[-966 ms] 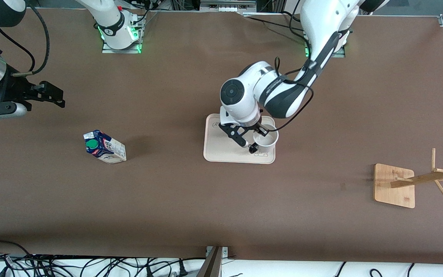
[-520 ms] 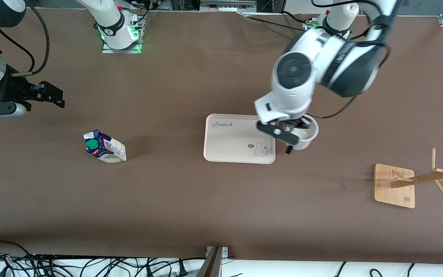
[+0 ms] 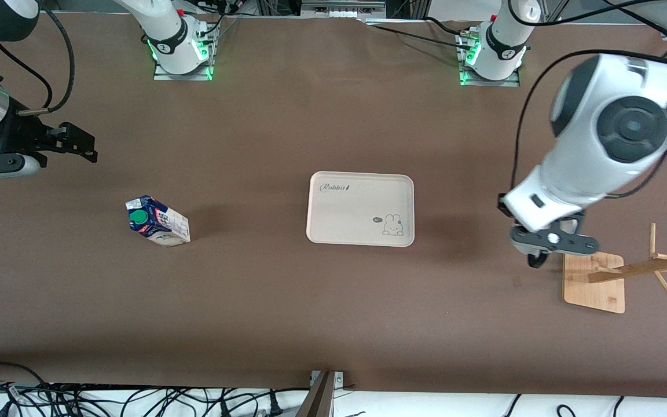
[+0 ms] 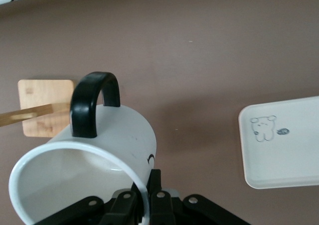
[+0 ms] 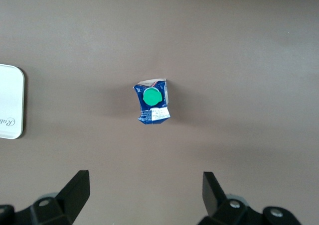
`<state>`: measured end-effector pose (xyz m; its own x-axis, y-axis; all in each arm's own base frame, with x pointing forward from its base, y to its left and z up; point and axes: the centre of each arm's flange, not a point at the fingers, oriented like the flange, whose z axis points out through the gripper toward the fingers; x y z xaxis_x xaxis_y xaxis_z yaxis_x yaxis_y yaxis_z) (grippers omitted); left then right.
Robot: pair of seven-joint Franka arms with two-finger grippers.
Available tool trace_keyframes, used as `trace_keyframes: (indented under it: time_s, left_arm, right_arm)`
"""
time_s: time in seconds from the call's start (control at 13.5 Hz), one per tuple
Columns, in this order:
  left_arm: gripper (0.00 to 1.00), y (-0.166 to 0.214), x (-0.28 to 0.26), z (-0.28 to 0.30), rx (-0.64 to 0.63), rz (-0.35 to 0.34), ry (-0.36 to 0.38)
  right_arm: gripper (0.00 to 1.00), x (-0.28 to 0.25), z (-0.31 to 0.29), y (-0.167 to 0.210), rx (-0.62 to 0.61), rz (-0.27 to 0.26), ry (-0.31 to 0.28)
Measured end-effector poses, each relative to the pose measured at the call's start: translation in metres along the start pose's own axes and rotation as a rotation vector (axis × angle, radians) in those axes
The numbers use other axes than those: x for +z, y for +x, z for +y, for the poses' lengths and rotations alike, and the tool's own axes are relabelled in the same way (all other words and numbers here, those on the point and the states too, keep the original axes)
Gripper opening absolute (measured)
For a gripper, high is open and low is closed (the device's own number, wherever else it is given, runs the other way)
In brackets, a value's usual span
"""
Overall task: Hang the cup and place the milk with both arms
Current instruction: 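Carry the mug with the left gripper to the wooden mug tree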
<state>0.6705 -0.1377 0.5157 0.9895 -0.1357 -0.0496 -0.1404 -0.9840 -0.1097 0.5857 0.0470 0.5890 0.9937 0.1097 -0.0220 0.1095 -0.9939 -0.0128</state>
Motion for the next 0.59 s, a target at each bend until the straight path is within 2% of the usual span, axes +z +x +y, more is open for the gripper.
trace_keyframes:
  time_s: [0.37, 0.59]
  left_arm:
    - [0.07, 0.002, 0.008, -0.056, -0.086, -0.014, -0.022]
    - [0.07, 0.002, 0.011, -0.067, -0.103, -0.019, -0.034]
  right_arm:
    - [1.00, 0.000, 0.001, 0.000, -0.001, -0.001, -0.014]
    - [1.00, 0.000, 0.001, 0.000, -0.001, -0.001, -0.014]
